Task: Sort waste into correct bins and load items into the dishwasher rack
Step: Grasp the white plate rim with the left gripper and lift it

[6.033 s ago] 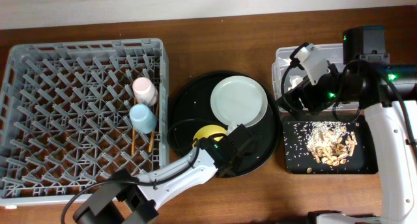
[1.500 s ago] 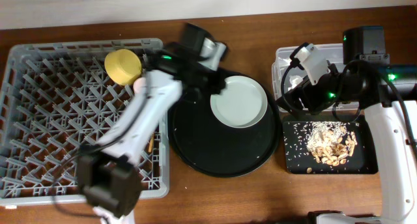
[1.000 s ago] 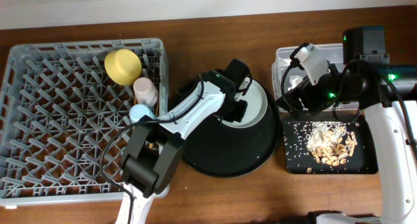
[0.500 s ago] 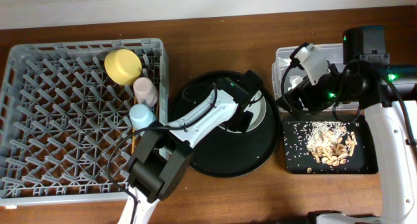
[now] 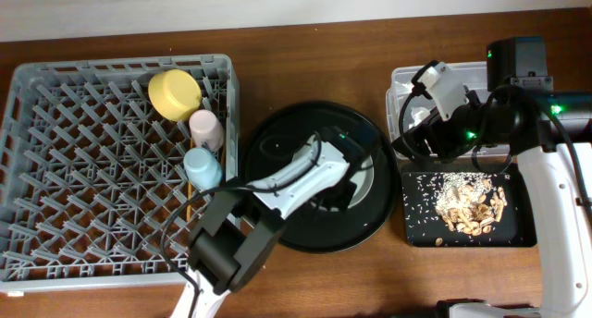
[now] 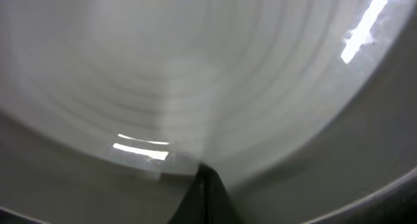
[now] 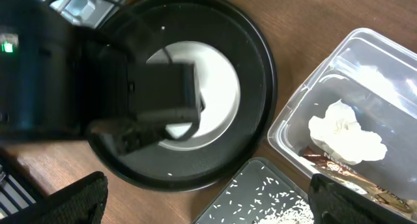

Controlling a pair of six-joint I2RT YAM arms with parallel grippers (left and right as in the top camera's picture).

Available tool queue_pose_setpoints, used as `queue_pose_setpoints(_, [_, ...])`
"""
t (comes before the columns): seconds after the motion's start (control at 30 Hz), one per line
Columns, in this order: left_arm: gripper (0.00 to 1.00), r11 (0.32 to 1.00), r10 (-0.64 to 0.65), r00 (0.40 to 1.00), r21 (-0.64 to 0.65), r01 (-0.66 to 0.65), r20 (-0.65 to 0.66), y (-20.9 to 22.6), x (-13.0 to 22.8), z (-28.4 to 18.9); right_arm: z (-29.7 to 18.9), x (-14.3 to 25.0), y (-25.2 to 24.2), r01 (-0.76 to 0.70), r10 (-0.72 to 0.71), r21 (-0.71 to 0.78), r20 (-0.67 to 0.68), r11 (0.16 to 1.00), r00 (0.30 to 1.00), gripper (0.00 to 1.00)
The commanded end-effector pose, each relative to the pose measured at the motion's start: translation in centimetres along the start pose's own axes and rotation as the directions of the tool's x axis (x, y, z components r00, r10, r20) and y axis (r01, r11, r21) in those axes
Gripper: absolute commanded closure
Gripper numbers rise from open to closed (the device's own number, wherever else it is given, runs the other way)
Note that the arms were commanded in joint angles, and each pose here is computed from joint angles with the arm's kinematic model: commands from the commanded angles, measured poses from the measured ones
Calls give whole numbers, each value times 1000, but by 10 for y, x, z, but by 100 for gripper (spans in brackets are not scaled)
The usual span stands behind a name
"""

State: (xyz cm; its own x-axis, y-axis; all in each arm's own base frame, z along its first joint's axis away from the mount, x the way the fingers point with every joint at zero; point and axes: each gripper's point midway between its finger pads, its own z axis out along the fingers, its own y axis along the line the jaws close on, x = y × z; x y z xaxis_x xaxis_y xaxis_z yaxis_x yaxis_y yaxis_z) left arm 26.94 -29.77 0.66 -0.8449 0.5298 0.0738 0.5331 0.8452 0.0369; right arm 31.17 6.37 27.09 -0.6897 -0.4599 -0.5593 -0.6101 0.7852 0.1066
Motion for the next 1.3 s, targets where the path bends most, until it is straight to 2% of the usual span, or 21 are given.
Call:
queue_pose_setpoints(0.0, [99, 999, 23, 997, -22, -24, -69, -6, 23, 2, -7, -4, -1, 16, -17, 22, 17, 1000, 1000, 1])
queue_pose_setpoints(0.07, [99, 999, 23, 998, -33, -25, -64, -3, 26, -7, -7, -4, -1, 16, -17, 22, 17, 1000, 1000, 1])
queue_pose_setpoints(0.2, [98, 999, -1, 999, -38, 2, 32, 10, 18, -42, -7, -4, -1, 16, -17, 22, 17, 1000, 1000, 1])
queue_pose_setpoints(0.3, [85, 994, -70, 986, -73, 81, 149, 41, 7, -79, -7, -4, -1, 16, -17, 22, 17, 1000, 1000, 1])
queue_pose_setpoints(0.33, [73, 992, -89, 981, -72, 102, 171, 50, 5, -86, -7, -4, -1, 17, -17, 22, 17, 1000, 1000, 1])
queue_pose_setpoints(0.37, [47, 990, -109, 977, -67, 123, 185, 56, 4, -91, -7, -4, -1, 16, -17, 22, 17, 1000, 1000, 1])
queue_pose_setpoints(0.4, [30, 985, -149, 969, -57, 163, 198, 65, 2, -95, -7, -4, -1, 16, -17, 22, 17, 1000, 1000, 1])
queue_pose_setpoints(0.47, [24, 975, -206, 958, -45, 219, 199, 81, 1, -96, -7, -4, -1, 16, -17, 22, 17, 1000, 1000, 1])
queue_pose_setpoints(0.63, [28, 968, -250, 958, 53, 245, 142, 88, 1, -73, -7, -4, -1, 16, -17, 22, 17, 1000, 1000, 1])
queue_pose_setpoints(0.67, [31, 967, -251, 957, 77, 242, 143, 87, -1, -65, -7, -4, -1, 16, -17, 22, 17, 1000, 1000, 1])
queue_pose_setpoints(0.7, [38, 967, -253, 955, 80, 244, 153, 87, -3, -58, -7, -4, -1, 17, -17, 22, 17, 1000, 1000, 1])
queue_pose_setpoints(0.8, [48, 967, -251, 950, 91, 238, 187, 86, -8, -38, -7, -4, -1, 16, -17, 22, 17, 1000, 1000, 1])
queue_pose_setpoints(1.27, [48, 966, -253, 936, 117, 230, 245, 82, -5, 17, -7, -4, -1, 17, -17, 22, 17, 1000, 1000, 1])
